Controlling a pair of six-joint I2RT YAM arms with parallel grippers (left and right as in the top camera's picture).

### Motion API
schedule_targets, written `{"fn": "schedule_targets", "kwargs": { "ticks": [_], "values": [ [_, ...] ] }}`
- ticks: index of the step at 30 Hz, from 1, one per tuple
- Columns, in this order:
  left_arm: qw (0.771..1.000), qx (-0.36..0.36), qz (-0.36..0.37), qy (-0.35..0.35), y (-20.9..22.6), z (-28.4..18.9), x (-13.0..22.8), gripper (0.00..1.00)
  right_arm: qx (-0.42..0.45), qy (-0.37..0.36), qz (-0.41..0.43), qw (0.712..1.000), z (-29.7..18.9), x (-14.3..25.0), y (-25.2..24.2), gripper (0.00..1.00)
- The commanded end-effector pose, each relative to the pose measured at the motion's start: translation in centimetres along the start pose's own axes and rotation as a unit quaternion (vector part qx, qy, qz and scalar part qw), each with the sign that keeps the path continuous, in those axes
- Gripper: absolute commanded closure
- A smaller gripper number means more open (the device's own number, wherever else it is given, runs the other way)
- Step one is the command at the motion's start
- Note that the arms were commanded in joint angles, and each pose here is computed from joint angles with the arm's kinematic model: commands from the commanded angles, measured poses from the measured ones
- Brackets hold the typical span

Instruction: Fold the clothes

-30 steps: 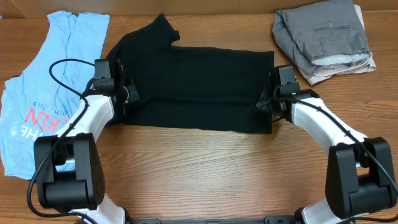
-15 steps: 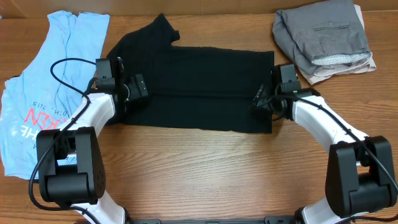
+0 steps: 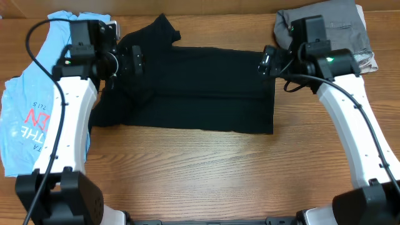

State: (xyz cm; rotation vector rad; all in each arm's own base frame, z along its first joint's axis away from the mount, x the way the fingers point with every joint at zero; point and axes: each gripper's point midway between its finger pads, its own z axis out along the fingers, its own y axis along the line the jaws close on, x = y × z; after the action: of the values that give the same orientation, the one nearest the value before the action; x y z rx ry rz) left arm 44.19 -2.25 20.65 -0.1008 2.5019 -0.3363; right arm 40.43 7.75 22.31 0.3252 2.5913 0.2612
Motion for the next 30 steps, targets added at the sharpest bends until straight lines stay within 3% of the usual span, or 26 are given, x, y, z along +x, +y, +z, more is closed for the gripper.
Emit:
{"fn": "schedule_targets", "kwargs": {
  "ticks": [1, 5, 14, 24, 30],
  "values": [
    [0.998, -0.019, 0.027, 0.057, -0.2, -0.4, 2.7, 0.00, -0.012, 0.039, -0.014, 0.999, 0.2, 1.5, 0.3, 0.00],
    [0.986, -0.080, -0.013, 0.143, 1.4, 0.5, 7.6, 0.00, -0.003, 0.093, -0.018, 0.995, 1.8, 4.1, 0.2, 0.00],
    [0.995, -0.070, -0.020, 0.067, 2.3, 7.3, 8.2, 0.00, -0.009, 0.091, -0.031, 0.995, 8.8, 3.8, 1.0, 0.00],
    [0.973, -0.130, -0.040, 0.184, 4.6, 6.6, 14.7, 0.00, 0.031, 0.208, -0.028, 0.977, 9.1, 9.9, -0.9, 0.02],
    [0.970, -0.149, -0.059, 0.185, 6.0, 7.8, 17.0, 0.00, 0.023, 0.218, -0.057, 0.974, 12.1, 13.8, -0.3, 0.14]
  ]
}}
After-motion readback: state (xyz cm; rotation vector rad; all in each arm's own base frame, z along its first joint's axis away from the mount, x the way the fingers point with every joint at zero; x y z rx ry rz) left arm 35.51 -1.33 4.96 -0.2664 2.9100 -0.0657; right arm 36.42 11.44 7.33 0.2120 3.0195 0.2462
